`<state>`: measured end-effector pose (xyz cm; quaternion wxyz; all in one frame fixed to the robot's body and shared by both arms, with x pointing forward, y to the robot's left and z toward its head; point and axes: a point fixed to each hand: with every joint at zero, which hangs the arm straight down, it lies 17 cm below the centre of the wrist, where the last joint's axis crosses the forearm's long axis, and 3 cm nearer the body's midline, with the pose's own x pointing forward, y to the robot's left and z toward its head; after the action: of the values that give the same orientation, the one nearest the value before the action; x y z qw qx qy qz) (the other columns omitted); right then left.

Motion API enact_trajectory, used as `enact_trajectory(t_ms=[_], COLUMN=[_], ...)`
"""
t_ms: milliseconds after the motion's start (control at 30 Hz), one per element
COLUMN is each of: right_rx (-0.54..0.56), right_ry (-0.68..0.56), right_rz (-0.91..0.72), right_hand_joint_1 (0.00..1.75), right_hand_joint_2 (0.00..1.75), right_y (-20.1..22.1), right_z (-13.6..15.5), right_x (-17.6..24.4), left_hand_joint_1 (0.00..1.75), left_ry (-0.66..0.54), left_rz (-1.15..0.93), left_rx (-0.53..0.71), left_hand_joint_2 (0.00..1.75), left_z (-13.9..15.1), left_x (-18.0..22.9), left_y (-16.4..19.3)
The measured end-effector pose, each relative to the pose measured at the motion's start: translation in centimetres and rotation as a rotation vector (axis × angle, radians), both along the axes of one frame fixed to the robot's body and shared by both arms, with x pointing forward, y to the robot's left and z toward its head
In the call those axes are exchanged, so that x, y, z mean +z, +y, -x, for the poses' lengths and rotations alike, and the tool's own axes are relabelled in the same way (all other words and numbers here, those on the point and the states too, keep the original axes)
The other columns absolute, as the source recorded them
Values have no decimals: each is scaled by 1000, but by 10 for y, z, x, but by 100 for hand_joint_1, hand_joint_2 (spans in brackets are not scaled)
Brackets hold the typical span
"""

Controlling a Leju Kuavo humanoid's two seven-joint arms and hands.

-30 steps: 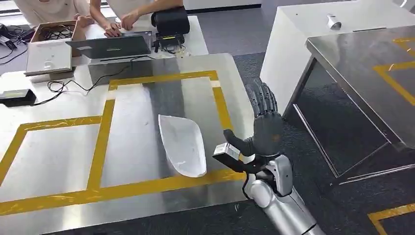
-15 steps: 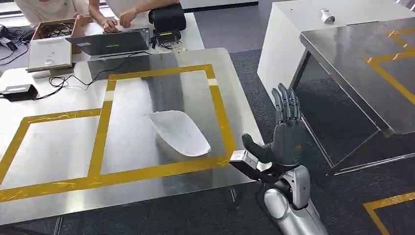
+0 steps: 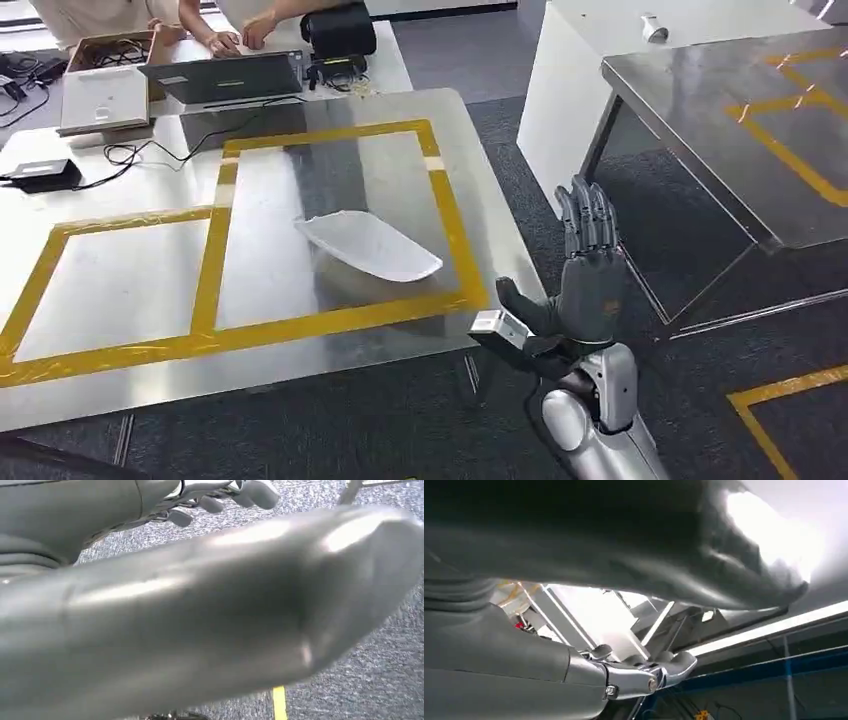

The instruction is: Take the parts from the cabinet and place them on the table.

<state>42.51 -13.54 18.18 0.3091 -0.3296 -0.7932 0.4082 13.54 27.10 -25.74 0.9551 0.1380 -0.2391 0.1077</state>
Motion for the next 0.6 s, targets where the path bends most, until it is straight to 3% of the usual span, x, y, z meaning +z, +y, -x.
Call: enact_trajectory(t_ms=[333,600], right_rx=[-147,-327], right_ry=[27,51], right_rz=[39,5], right_hand_joint_1=[0,0], right_hand_joint_2=[0,0], right_y=[-63,-165], right_z=[0,24], right_x=[-15,-25], left_hand_joint_1=[0,0], left_ry=[-5,8], left_rz=[10,11], left_rx=[3,16], left_hand_joint_2=[0,0], left_z=[1,7], left_x=[0,-2], left_y=[-1,-1])
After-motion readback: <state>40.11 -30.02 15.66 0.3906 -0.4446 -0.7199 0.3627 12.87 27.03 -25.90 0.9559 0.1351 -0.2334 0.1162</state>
